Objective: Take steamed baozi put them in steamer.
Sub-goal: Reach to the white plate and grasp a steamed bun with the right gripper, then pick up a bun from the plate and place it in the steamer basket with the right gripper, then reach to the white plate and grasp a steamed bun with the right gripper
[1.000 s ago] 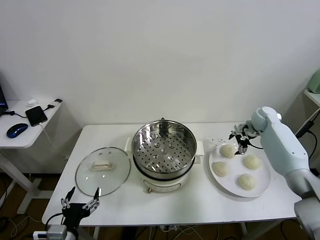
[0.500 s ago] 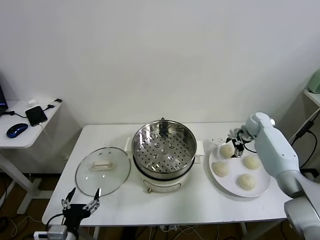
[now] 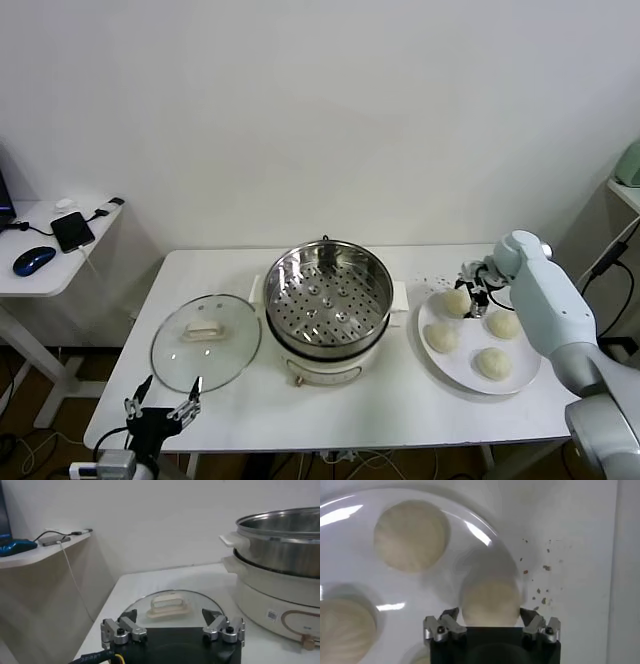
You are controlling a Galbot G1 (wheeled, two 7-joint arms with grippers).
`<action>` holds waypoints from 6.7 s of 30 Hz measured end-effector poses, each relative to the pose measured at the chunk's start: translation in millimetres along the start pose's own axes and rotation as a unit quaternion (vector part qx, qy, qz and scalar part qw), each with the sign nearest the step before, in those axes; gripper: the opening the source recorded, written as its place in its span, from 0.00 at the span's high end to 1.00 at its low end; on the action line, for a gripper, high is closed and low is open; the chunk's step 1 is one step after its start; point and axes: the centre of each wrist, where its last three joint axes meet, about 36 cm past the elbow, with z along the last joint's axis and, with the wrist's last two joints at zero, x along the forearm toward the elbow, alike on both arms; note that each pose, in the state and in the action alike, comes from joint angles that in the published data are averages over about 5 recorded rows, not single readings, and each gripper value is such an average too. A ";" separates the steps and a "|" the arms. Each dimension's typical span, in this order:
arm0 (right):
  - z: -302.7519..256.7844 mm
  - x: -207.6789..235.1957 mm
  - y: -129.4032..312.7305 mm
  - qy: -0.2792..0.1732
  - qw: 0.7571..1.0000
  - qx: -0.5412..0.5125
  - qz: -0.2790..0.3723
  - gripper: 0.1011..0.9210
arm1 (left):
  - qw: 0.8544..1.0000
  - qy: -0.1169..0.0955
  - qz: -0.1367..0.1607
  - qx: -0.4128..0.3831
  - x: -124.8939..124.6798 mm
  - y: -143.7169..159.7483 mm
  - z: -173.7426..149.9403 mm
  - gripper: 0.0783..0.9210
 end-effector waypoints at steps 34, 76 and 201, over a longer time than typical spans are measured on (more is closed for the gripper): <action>-172.3 200.3 -157.8 -0.140 0.976 0.168 0.014 0.45 | 1.000 -0.026 -0.005 0.001 -15.3 -11.0 -9.0 0.12; -353.8 93.1 -123.7 -0.106 0.809 0.578 -0.033 0.45 | 0.999 -0.033 -0.010 0.010 -13.6 -20.8 -8.9 0.12; -69.6 22.1 38.9 -0.015 0.994 -0.053 -0.090 0.48 | 1.000 -0.002 -0.001 0.014 -23.0 -14.3 4.6 0.12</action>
